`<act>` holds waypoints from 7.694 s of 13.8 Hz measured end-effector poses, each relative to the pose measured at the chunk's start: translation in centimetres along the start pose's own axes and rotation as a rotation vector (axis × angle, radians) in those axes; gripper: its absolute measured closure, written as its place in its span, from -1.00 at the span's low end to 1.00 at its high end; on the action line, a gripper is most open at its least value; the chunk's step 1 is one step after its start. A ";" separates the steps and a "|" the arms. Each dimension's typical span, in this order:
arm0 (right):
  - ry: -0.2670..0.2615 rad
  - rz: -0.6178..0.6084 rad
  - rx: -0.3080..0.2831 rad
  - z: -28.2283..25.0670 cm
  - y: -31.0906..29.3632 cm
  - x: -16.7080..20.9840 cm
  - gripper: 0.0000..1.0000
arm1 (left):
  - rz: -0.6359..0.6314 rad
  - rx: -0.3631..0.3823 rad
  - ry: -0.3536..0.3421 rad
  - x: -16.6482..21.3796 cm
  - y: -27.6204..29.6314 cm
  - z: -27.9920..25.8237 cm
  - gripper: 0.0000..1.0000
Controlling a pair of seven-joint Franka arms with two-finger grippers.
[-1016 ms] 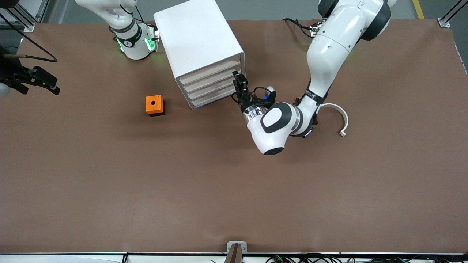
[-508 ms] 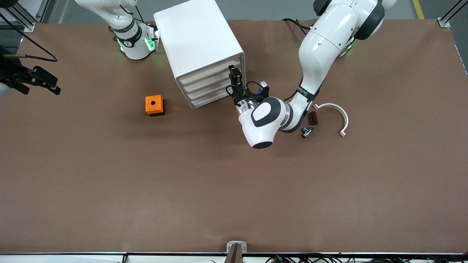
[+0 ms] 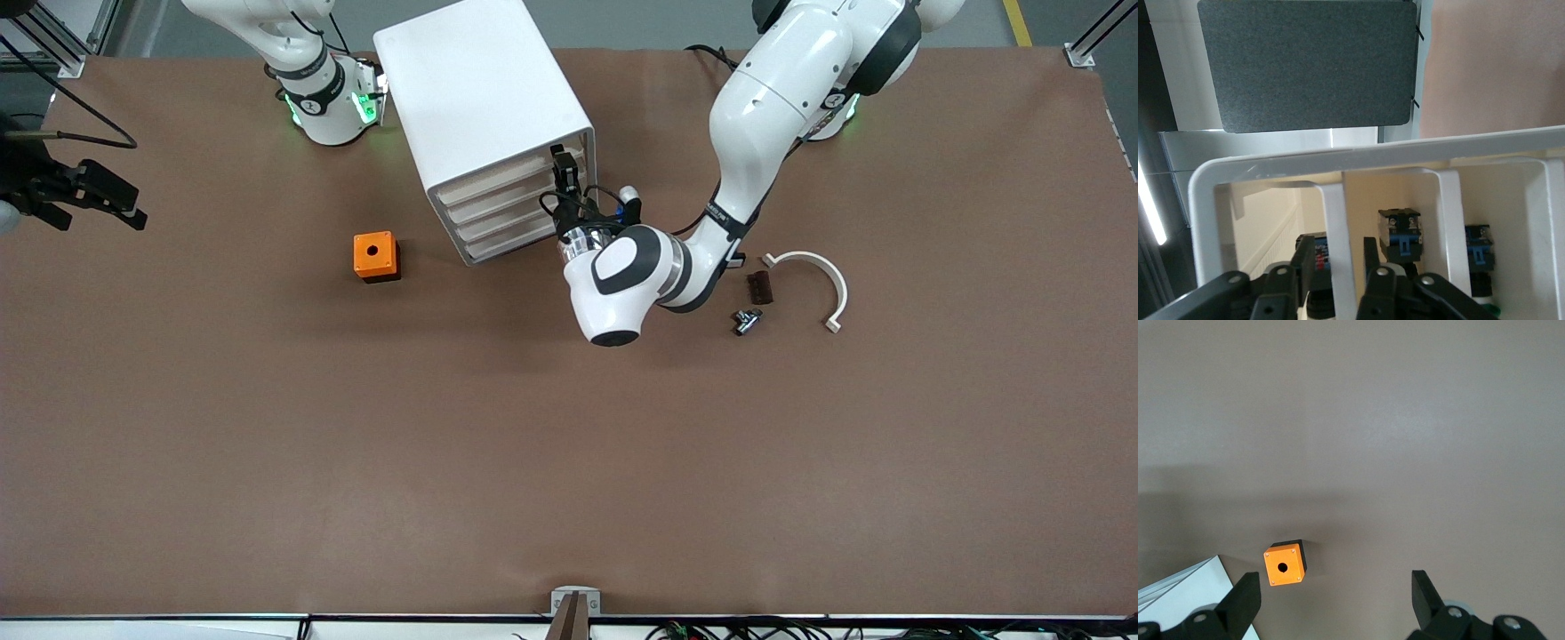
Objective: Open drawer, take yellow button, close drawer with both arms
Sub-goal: 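Grasp the drawer front of the white cabinet with the left gripper, then pull the drawer open with the left gripper while the right gripper approaches, then grasp the yellow push button inside the drawer with the right gripper, then lift the yellow button out and carry it away with the right gripper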
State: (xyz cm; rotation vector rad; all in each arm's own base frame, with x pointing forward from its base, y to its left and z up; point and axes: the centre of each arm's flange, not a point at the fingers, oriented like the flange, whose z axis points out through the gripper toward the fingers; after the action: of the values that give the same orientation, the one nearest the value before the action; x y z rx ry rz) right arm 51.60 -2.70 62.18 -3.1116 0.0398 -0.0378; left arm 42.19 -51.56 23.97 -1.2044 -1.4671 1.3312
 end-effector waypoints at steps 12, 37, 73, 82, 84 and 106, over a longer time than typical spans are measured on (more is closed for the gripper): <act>-0.046 -0.001 0.000 1.8 0.0 0.8 -1.00 | -0.022 0.050 -0.026 -0.1 0.9 0.3 0.79; -0.107 0.716 0.033 12.6 -38.9 -3.2 -1.00 | -0.018 0.062 -0.423 10.5 2.7 -17.3 0.65; -0.155 0.455 -0.045 16.2 -30.1 6.9 0.33 | 1.043 -1.183 0.522 4.1 -14.2 -23.3 -1.00; -0.103 0.165 -0.011 25.4 -3.7 12.9 0.33 | 0.992 -1.366 0.806 2.7 -14.7 -18.4 -1.00; -0.095 0.136 -0.009 27.8 -0.1 13.0 0.33 | 0.971 -1.356 0.798 2.5 -14.0 -16.8 -1.00; -0.082 0.090 -0.016 43.2 10.0 12.4 0.33 | 0.951 -1.128 0.877 1.4 -12.1 -9.3 -1.00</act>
State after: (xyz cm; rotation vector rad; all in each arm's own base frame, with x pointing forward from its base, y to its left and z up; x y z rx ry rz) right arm 64.79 -11.78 18.99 -3.1195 0.1794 0.0918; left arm 49.25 -47.98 37.08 -2.9523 -0.8843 0.1211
